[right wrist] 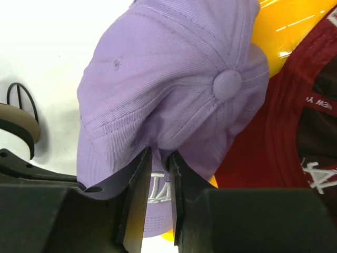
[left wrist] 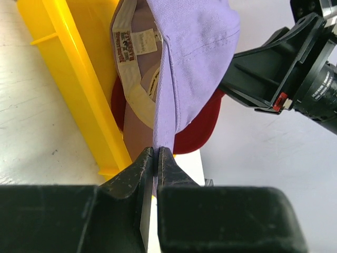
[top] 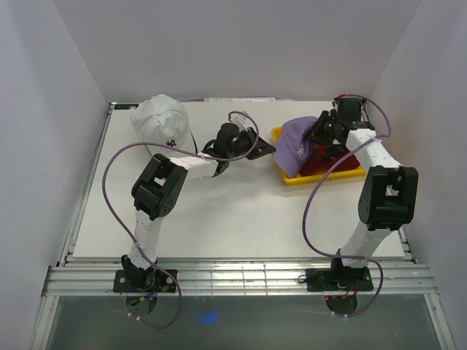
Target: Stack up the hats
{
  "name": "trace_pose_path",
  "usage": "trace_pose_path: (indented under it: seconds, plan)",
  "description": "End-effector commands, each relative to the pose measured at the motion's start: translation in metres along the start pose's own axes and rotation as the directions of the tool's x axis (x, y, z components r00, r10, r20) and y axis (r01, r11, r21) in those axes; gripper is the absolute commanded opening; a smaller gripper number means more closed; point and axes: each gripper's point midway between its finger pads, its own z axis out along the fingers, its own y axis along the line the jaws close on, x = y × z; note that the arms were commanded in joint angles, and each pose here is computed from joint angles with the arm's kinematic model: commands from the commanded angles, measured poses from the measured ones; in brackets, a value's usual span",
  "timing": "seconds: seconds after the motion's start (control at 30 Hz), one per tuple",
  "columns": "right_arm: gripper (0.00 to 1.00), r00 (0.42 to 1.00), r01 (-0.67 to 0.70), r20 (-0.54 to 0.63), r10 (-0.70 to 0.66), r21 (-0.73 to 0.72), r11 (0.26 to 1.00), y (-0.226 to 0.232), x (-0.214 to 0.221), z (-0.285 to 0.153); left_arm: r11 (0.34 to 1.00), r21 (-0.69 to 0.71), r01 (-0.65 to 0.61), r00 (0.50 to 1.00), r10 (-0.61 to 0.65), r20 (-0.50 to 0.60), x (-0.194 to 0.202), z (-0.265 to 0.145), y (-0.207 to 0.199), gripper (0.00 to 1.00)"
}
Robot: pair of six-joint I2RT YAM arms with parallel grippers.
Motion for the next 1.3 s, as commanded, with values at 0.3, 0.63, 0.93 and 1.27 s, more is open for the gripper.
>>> trace_pose_path:
  seconds: [0.3, 0.63, 0.93, 1.27]
  plan:
    - [0.2, 0.995, 0.07, 0.073, -0.063, -0.102, 0.992, 0.029, -0.032, -0.006, 0.993, 0.095, -0.076, 0.993, 0.084, -0.08, 0.005, 0.002, -0.023, 0.27]
    - [0.18, 0.995, 0.081, 0.064, -0.073, -0.119, 0.99, 0.032, -0.03, -0.006, 0.98, 0.165, -0.112, 0.987, 0.129, -0.096, -0.005, 0.001, -0.038, 0.35]
    - [0.17, 0.994, 0.104, 0.06, -0.097, -0.148, 0.983, 0.041, -0.03, -0.008, 0.977, 0.203, -0.067, 0.98, 0.103, -0.169, 0.002, 0.014, -0.033, 0.35]
    - [0.17, 0.99, 0.13, 0.08, -0.121, -0.13, 0.983, 0.044, -0.039, -0.013, 0.966, 0.253, -0.048, 0.968, 0.107, -0.227, 0.007, 0.014, -0.041, 0.09]
